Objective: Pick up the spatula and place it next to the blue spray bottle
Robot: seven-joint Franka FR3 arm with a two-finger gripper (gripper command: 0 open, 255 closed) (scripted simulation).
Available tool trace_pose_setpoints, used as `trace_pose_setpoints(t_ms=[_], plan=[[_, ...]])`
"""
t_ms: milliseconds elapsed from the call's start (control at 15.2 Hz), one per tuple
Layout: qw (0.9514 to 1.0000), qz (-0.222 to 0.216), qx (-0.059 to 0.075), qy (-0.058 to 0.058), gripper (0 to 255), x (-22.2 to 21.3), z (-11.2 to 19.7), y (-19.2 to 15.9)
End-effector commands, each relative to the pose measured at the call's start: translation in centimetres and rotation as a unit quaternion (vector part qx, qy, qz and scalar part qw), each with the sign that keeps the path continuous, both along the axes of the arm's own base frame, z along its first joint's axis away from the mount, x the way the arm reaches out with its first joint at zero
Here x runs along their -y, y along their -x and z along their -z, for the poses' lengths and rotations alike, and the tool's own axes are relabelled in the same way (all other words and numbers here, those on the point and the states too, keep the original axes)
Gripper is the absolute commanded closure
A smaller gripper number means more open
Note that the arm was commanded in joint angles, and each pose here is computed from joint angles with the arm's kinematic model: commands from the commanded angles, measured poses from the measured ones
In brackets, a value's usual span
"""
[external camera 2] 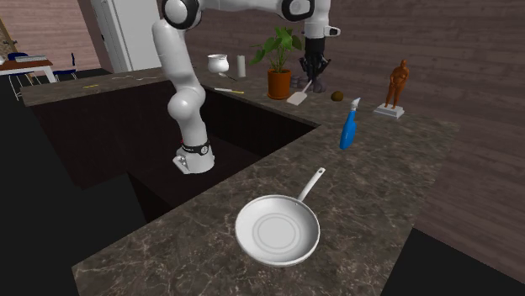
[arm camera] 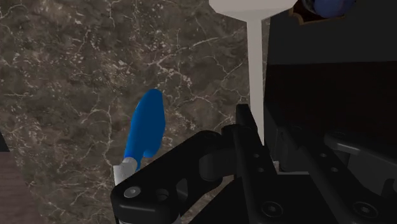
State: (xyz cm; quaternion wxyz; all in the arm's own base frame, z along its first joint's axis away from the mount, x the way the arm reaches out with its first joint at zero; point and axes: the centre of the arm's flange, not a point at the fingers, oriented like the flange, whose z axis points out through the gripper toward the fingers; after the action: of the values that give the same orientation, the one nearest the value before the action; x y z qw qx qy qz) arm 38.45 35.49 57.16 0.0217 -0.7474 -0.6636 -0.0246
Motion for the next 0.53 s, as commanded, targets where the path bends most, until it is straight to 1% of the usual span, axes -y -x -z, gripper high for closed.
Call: trace_pose_setpoints(t_ms=[0, 462], plan=[[1.0000, 0.001, 0.000, 0.000, 255, -3.0, 0.1, 0.1], [1.0000, 0.001, 0.000, 0.000, 255, -12.2, 0.1, 0.7]])
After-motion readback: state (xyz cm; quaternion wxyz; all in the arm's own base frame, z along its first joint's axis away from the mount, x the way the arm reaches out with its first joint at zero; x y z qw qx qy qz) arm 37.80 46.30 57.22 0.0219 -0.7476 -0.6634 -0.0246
